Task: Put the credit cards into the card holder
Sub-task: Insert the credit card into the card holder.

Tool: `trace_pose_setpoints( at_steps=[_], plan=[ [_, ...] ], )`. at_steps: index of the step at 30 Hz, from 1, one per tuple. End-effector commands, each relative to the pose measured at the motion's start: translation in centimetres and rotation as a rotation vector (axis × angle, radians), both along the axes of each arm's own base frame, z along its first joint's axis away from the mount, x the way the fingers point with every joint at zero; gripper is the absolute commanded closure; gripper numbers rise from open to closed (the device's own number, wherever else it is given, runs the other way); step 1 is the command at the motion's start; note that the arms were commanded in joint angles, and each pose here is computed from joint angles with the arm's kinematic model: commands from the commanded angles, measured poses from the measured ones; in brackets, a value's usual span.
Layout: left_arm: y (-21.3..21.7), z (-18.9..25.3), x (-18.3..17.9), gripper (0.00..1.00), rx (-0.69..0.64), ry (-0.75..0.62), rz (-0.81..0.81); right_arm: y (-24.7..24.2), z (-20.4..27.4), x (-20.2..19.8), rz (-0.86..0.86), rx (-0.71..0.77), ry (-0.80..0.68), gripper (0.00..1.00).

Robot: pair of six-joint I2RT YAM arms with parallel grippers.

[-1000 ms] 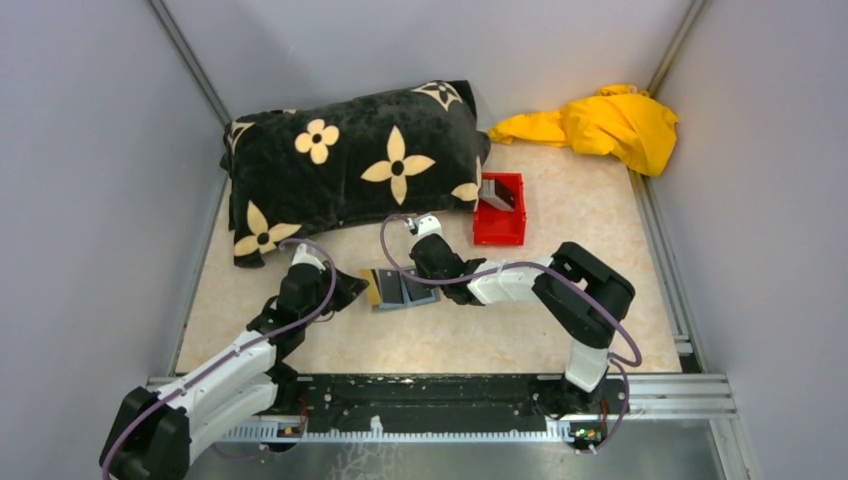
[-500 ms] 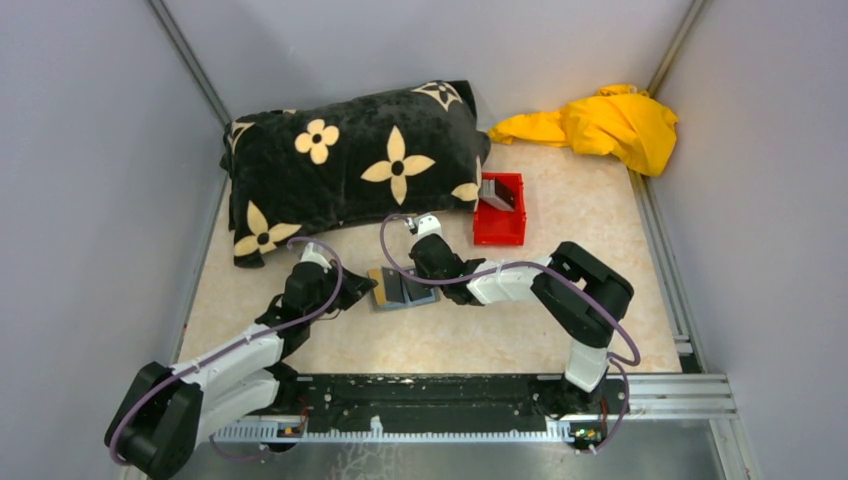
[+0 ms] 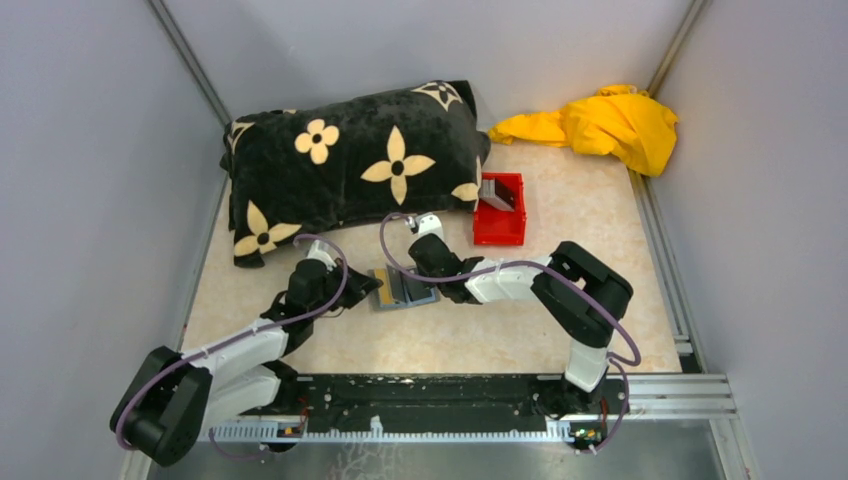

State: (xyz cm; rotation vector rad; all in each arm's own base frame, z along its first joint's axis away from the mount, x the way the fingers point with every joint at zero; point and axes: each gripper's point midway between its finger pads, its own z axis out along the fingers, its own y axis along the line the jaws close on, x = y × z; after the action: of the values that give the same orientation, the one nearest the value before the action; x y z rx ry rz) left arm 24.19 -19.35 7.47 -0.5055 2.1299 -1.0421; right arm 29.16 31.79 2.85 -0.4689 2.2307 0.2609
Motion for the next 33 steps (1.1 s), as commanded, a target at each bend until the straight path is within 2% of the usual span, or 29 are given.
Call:
trace_pose_setpoints(
  at_steps=[1, 12, 21, 33],
  plan=[
    [-1.2, 2.4, 1.1, 1.0, -0.06, -0.057, -0.031, -1.8, -0.4, -0.3, -0.054, -0.099, 0.006, 1.0],
    [-1.9, 3.4, 1.6, 1.0, -0.08, -0.076, -0.053, -1.7, 0.8, 0.0, -0.06, -0.086, -0.012, 0.99],
    [-2.8, 2.5, 1.4, 1.0, -0.101, -0.045, -0.086, -2.4, 1.6, 0.4, -0.095, -0.101, -0.037, 0.95],
    [-2.3, 1.9, 1.5, 1.0, -0.043, -0.065, -0.087, -3.1, 3.9, 0.8, -0.113, -0.06, -0.08, 0.93]
  ],
)
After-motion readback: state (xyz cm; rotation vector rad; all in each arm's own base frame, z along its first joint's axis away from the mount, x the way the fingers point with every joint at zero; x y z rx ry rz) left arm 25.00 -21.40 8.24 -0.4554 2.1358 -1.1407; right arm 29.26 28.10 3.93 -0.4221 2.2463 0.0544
